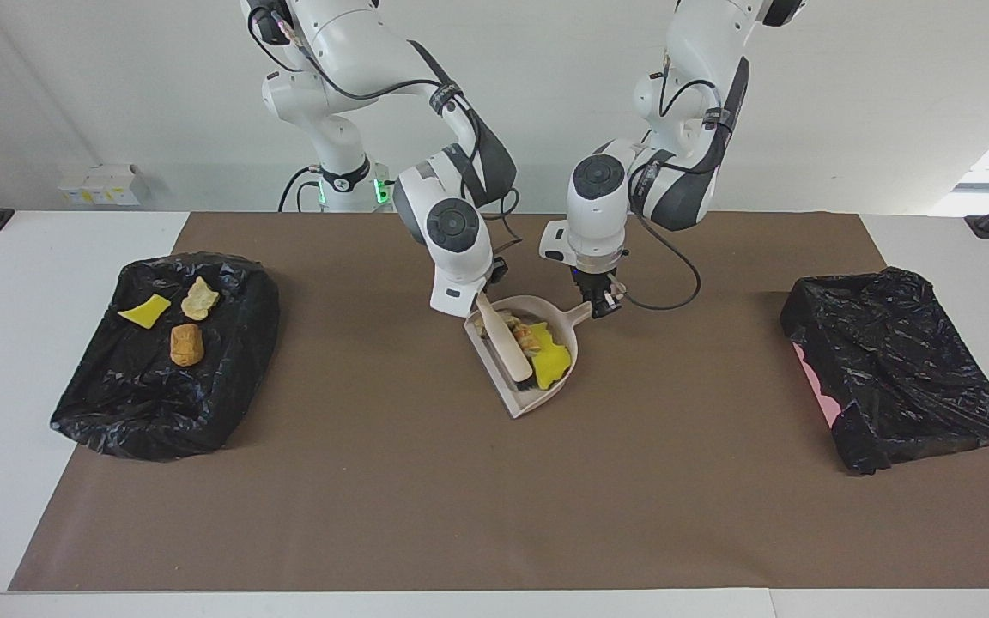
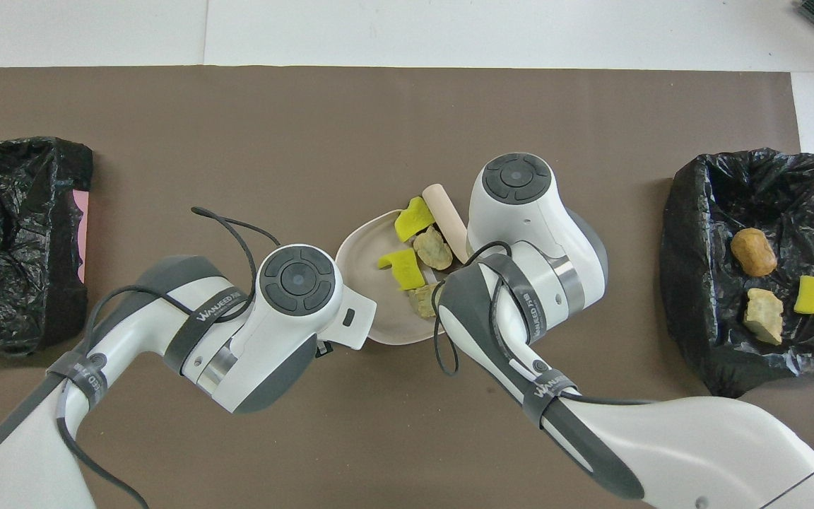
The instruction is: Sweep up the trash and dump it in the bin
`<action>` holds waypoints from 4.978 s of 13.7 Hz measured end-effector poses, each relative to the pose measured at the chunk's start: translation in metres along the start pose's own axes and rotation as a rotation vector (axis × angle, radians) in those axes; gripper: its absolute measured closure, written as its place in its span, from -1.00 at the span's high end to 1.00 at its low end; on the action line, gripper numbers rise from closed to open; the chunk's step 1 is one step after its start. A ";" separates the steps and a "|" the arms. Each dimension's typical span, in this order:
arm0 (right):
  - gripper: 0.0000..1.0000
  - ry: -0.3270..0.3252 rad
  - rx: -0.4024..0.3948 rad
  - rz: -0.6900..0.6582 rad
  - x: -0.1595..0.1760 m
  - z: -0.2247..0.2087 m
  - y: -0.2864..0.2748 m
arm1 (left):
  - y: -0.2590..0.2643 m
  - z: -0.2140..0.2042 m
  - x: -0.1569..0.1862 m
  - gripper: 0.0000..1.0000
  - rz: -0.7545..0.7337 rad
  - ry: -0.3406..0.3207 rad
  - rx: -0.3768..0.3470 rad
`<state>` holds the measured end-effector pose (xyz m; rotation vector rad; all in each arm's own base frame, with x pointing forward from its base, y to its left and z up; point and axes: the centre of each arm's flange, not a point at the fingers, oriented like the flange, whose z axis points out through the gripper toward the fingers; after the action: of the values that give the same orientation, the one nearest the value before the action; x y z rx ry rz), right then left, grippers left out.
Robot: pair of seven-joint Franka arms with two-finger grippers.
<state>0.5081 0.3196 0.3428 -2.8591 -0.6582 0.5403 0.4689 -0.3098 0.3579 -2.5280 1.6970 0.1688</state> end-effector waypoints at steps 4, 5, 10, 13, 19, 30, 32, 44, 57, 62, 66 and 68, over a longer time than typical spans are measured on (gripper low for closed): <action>-0.48 0.015 0.013 0.039 -0.001 -0.011 0.024 | -0.012 0.002 -0.007 -0.38 0.043 0.007 0.003; -0.48 0.023 0.020 0.062 -0.002 -0.019 0.038 | -0.017 0.003 -0.010 -0.38 0.062 0.008 0.004; -0.48 0.057 0.024 0.113 -0.020 -0.062 0.072 | -0.027 0.004 -0.016 -0.38 0.127 0.009 0.006; -0.48 0.050 -0.005 0.110 -0.027 -0.061 0.073 | -0.036 0.005 -0.022 -0.38 0.165 0.007 0.006; -0.48 -0.018 -0.054 0.237 -0.042 -0.012 0.069 | -0.035 0.005 -0.023 -0.38 0.214 0.005 0.008; -0.48 0.045 0.097 0.396 -0.041 0.017 -0.047 | -0.026 0.006 -0.030 -0.38 0.240 -0.016 0.017; -0.48 0.011 0.097 0.423 -0.044 0.010 -0.029 | -0.031 0.006 -0.035 -0.38 0.256 -0.018 0.016; -0.48 0.001 -0.074 0.397 -0.095 -0.011 -0.122 | -0.180 -0.110 -0.256 -0.38 0.199 -0.017 0.122; -0.48 0.069 -0.094 0.420 -0.106 0.088 -0.154 | -0.271 -0.116 -0.505 -0.38 0.188 -0.246 0.244; 0.60 0.098 -0.063 0.434 -0.094 0.056 -0.153 | -0.282 -0.108 -0.506 -0.38 0.324 -0.506 0.250; 1.00 0.083 -0.041 0.493 -0.085 -0.013 -0.123 | -0.283 -0.114 -0.500 -0.38 0.347 -0.632 0.263; 1.00 0.088 -0.025 0.515 -0.084 -0.051 -0.102 | -0.279 -0.124 -0.486 -0.38 0.349 -0.686 0.262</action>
<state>0.4168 0.3689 0.4391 -3.0482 0.0993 0.4645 0.5501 0.2234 0.5537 -1.6844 1.6860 0.6930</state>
